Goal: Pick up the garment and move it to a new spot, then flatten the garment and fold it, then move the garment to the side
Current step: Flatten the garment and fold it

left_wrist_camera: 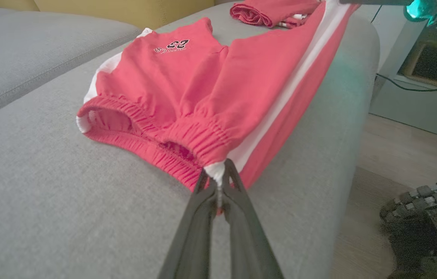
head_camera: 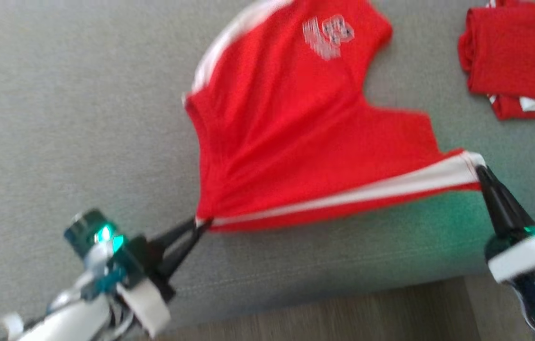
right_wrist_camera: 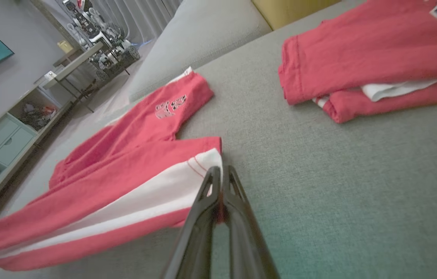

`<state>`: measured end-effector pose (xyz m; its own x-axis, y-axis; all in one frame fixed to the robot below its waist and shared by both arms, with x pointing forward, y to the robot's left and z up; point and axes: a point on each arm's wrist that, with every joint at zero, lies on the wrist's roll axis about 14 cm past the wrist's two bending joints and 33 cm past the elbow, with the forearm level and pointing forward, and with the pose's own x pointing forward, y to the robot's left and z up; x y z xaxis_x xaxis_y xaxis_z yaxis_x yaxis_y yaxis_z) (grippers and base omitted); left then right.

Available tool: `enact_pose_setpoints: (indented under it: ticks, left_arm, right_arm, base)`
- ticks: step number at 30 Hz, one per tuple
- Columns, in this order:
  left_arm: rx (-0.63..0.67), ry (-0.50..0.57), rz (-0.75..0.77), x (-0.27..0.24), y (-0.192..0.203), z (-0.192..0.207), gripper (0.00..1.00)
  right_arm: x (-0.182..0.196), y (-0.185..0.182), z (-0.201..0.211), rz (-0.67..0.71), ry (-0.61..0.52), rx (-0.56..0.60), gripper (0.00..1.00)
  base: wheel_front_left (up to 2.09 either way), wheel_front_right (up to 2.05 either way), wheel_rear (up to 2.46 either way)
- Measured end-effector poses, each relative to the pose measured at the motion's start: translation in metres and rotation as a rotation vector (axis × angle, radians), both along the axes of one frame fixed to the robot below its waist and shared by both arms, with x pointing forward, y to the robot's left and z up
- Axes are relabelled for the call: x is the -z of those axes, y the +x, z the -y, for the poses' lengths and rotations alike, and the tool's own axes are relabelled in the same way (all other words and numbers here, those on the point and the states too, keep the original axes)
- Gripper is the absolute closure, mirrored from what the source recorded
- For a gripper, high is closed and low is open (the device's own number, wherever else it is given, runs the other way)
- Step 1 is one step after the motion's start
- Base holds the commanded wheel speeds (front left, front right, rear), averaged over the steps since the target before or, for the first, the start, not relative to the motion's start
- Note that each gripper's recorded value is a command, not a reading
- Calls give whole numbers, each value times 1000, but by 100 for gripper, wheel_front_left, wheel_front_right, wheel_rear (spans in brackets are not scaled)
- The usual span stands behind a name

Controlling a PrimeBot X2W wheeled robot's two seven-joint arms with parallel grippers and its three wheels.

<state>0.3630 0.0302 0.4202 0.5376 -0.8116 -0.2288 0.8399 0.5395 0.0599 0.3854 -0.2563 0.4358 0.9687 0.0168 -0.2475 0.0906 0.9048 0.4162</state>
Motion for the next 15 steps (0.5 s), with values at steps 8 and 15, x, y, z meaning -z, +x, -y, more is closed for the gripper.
enact_pose_setpoints:
  ticks: [8, 15]
  left_arm:
    - [-95, -74, 21, -33, -20, -18, 100]
    - [-153, -218, 4, -55, 5, -5, 100]
  right_arm:
    - [-47, -20, -1, 57, -26, -10, 100]
    - [-65, 23, -7, 69, -66, -18, 100]
  base:
    - [0, 0, 0]
    - [0, 0, 0]
